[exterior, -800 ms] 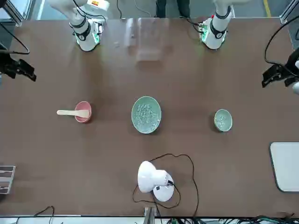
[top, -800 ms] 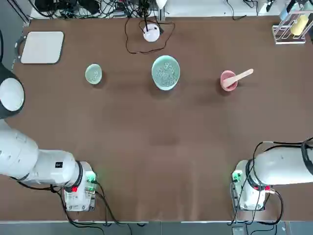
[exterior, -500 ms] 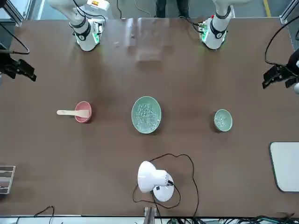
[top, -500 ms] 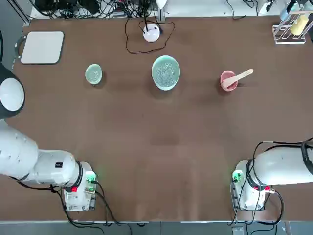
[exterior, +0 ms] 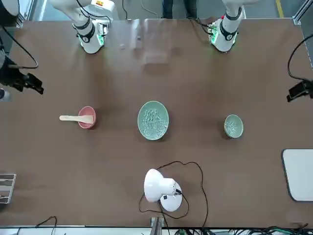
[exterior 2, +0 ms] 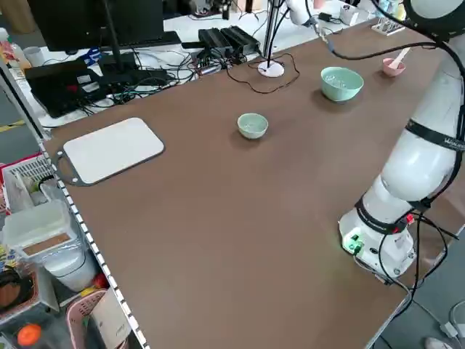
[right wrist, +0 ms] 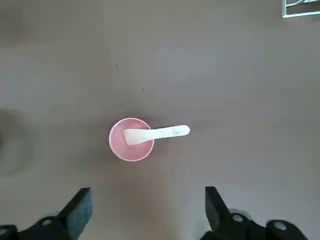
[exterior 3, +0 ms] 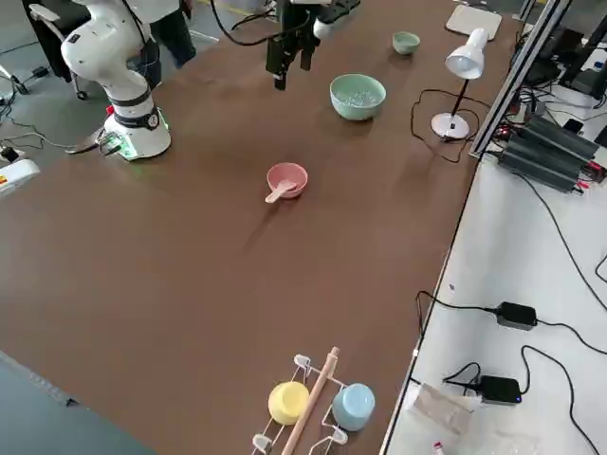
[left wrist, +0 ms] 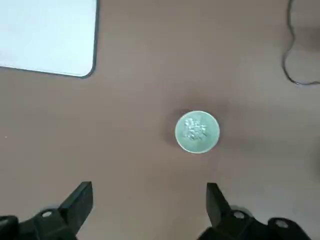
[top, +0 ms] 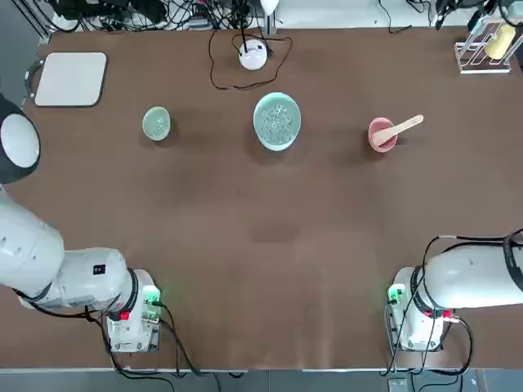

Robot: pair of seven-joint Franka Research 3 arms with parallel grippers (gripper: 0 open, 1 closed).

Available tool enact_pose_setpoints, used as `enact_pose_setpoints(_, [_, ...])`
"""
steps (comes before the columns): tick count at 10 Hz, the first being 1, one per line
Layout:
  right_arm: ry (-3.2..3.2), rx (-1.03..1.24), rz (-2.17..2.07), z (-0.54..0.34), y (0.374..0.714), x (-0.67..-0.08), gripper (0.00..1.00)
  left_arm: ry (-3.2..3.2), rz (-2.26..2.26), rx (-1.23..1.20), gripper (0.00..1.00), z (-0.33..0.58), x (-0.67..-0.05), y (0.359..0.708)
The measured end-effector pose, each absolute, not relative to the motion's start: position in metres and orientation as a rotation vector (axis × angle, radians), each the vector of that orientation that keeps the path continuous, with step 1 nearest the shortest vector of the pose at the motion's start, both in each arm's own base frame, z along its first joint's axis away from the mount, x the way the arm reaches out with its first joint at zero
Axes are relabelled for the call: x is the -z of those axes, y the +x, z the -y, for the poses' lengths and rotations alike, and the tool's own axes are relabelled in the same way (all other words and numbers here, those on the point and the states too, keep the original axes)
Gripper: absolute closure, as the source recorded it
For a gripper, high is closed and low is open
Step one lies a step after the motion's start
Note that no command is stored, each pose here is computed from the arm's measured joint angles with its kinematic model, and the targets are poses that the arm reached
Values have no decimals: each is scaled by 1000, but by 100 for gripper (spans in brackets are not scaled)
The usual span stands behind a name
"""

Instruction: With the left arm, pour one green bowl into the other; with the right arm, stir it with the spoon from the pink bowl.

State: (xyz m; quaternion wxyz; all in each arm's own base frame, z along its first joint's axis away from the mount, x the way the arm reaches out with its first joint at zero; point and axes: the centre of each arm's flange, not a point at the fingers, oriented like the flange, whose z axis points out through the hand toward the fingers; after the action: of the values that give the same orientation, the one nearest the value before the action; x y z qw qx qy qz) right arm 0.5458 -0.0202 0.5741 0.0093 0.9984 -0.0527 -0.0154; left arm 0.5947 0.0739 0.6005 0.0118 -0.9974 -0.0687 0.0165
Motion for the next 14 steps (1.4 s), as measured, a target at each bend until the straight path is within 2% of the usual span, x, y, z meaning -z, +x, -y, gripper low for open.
enact_pose_setpoints(4, [3129,-11,173,21,550,-491,0,-3217,246,-156,1,-126,-515,615])
enact_pose_setpoints(7, [3254,15,206,38,541,-449,0,-3273,148,-198,7,-124,-450,611])
enact_pose_setpoints(9, [3364,41,146,74,533,-426,0,-3287,108,-126,10,-124,-400,606])
enact_pose_setpoints(10, [3395,50,111,96,528,-413,0,-3285,65,-101,15,-121,-372,601])
enact_pose_setpoints(14, [3627,-17,46,162,512,-362,3,-3351,-51,-129,21,-96,-302,596])
